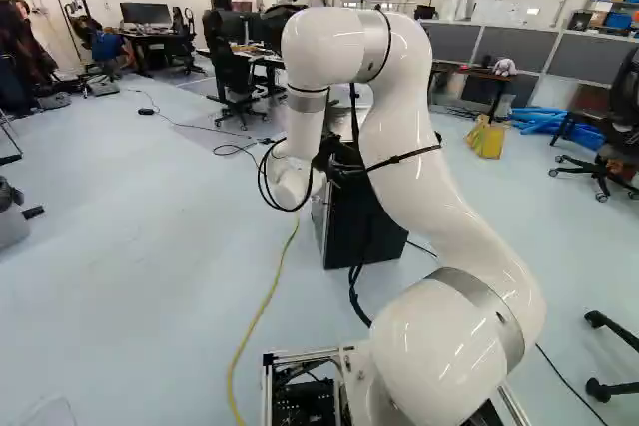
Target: Grab a drink from the fridge
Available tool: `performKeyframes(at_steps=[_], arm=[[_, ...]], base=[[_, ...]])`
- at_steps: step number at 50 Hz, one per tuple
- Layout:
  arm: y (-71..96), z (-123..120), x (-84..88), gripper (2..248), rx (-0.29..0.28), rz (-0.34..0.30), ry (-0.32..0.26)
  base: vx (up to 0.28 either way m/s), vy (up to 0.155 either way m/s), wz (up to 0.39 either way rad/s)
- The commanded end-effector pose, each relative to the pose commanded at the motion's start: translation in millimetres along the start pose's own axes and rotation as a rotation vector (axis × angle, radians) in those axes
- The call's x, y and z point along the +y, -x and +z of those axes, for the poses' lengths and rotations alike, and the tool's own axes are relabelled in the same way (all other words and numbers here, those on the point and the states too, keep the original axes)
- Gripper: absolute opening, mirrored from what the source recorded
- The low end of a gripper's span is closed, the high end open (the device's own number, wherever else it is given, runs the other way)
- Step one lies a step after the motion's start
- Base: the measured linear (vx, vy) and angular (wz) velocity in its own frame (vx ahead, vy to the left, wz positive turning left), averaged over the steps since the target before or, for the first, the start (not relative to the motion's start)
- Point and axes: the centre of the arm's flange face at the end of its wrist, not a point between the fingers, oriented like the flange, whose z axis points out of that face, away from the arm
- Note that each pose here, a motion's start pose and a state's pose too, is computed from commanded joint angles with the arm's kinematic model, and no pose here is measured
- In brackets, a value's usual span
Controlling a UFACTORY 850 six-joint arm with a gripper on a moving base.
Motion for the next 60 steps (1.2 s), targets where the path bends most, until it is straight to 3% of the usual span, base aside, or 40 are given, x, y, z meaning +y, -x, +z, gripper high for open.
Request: performKeyframes(at_steps=[20,60], arm=[[-4.7,-4,26.0,247,-0.011,-0.025,0.034],[-16.9,-61,99.8,247,-0.058,-0.138,0.028]], base=[[0.001,-0.002,-0.007],[-0.001,-0.001,0.002]])
